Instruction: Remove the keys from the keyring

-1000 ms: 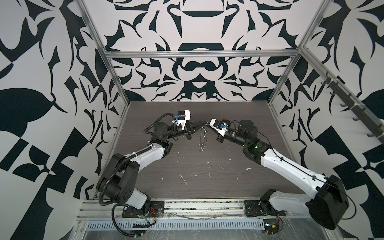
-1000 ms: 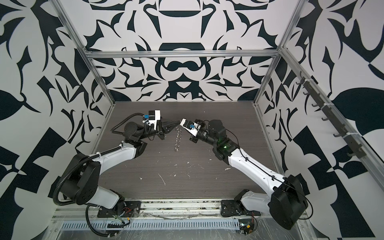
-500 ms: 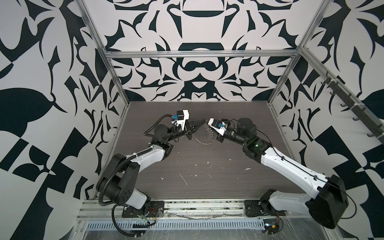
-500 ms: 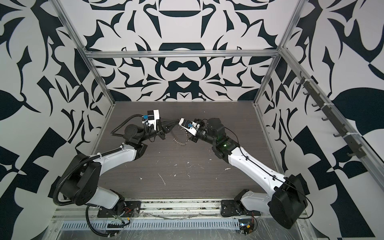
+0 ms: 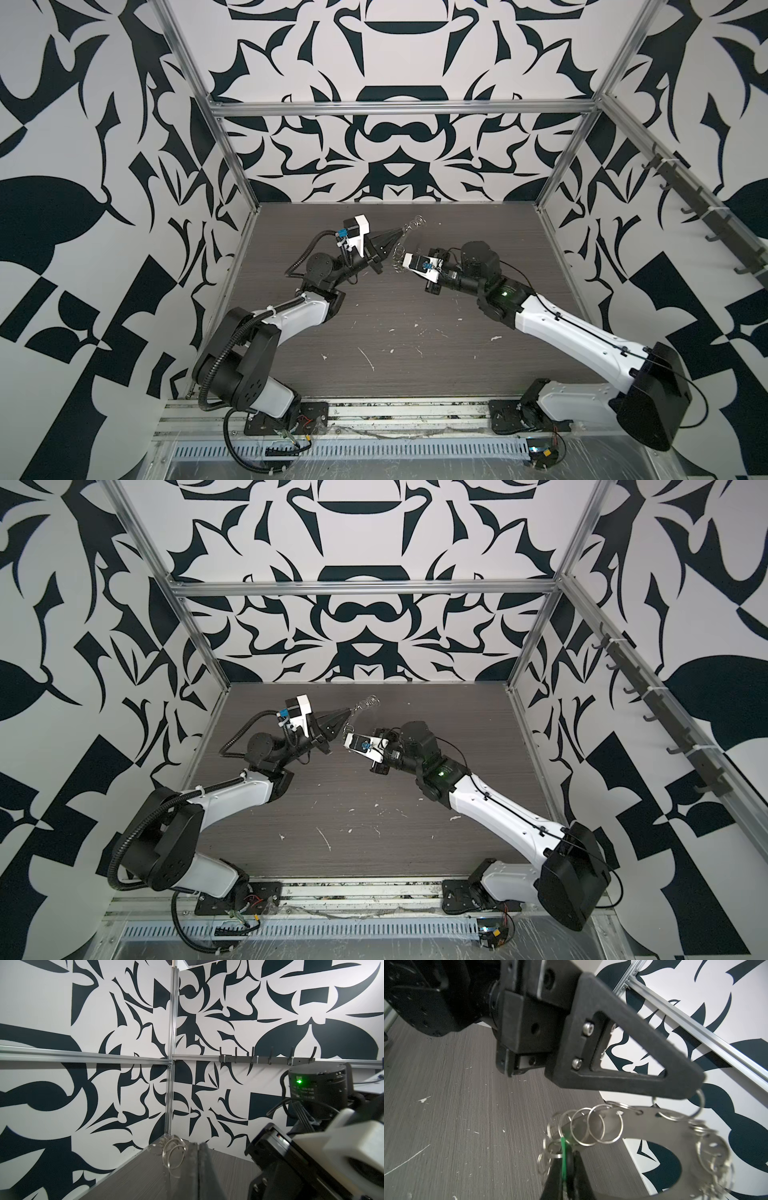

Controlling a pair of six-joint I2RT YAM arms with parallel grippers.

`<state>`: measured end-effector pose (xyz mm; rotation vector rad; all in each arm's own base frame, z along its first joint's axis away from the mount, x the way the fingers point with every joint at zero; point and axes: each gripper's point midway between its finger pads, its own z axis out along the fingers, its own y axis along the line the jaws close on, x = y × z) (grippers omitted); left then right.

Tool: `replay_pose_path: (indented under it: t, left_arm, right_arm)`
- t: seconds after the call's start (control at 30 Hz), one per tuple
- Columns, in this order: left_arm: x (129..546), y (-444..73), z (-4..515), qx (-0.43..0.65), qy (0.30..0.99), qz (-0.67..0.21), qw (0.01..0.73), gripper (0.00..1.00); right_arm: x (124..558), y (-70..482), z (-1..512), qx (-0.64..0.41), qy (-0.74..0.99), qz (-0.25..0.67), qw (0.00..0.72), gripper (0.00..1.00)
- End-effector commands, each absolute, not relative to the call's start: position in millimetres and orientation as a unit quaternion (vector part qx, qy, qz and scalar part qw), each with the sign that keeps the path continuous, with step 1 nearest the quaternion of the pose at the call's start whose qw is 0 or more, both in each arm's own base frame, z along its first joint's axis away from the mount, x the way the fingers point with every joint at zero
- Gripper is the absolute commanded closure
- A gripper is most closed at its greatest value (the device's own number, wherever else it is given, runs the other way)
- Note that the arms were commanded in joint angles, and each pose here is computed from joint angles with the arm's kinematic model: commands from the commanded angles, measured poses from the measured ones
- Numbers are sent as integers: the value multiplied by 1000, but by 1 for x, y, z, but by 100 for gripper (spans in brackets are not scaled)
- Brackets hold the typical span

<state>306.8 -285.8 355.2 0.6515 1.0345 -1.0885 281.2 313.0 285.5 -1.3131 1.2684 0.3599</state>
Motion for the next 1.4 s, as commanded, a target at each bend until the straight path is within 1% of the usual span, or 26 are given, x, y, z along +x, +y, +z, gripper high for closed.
replay_pose_path:
  t: [0.0, 0.1, 0.17, 0.27, 0.33, 0.4, 0.43, 0.53, 0.6, 0.8, 0.93, 1.1, 1.23, 1.37]
  left_arm:
    - [302, -279, 369, 286, 440, -472, 708, 100]
    - [309, -278, 364, 278, 462, -455, 709, 100]
    - [316, -275, 360, 268, 490, -440, 703, 100]
    - [336, -268, 346, 244, 566, -387, 686, 100]
    - [350, -257, 335, 225, 621, -336, 672, 100]
    - [358, -248, 320, 221, 669, -292, 647, 100]
    - [356, -241, 322, 219, 684, -271, 641, 100]
    - [356, -222, 300, 203, 743, -218, 600, 100]
    - [352, -210, 286, 190, 770, -191, 579, 100]
    - [344, -177, 258, 148, 821, -131, 536, 100]
    - [339, -157, 238, 129, 855, -85, 495, 100]
    - [331, -132, 218, 87, 891, -50, 443, 100]
    - [319, -113, 201, 71, 918, -2, 390, 100]
    - [308, -102, 186, 60, 933, 21, 354, 100]
  right_arm:
    - [285, 310, 314, -555, 532, 139, 624, 100]
    - [287, 305, 312, -552, 540, 127, 623, 100]
    - [290, 301, 310, -549, 546, 117, 622, 100]
    - [292, 292, 305, -552, 556, 102, 613, 100]
    - [295, 283, 300, -549, 565, 83, 611, 100]
    - [298, 274, 297, -541, 573, 67, 612, 100]
    - [300, 269, 295, -536, 578, 62, 612, 100]
    - [313, 251, 288, -503, 609, 41, 613, 100]
    - [320, 239, 282, -477, 633, 27, 609, 100]
    - [337, 198, 258, -371, 714, -24, 594, 100]
    - [338, 177, 236, -324, 767, -46, 552, 100]
    - [340, 149, 215, -254, 816, -74, 514, 100]
    - [342, 137, 205, -220, 837, -81, 494, 100]
    - [343, 127, 205, -200, 851, -102, 475, 100]
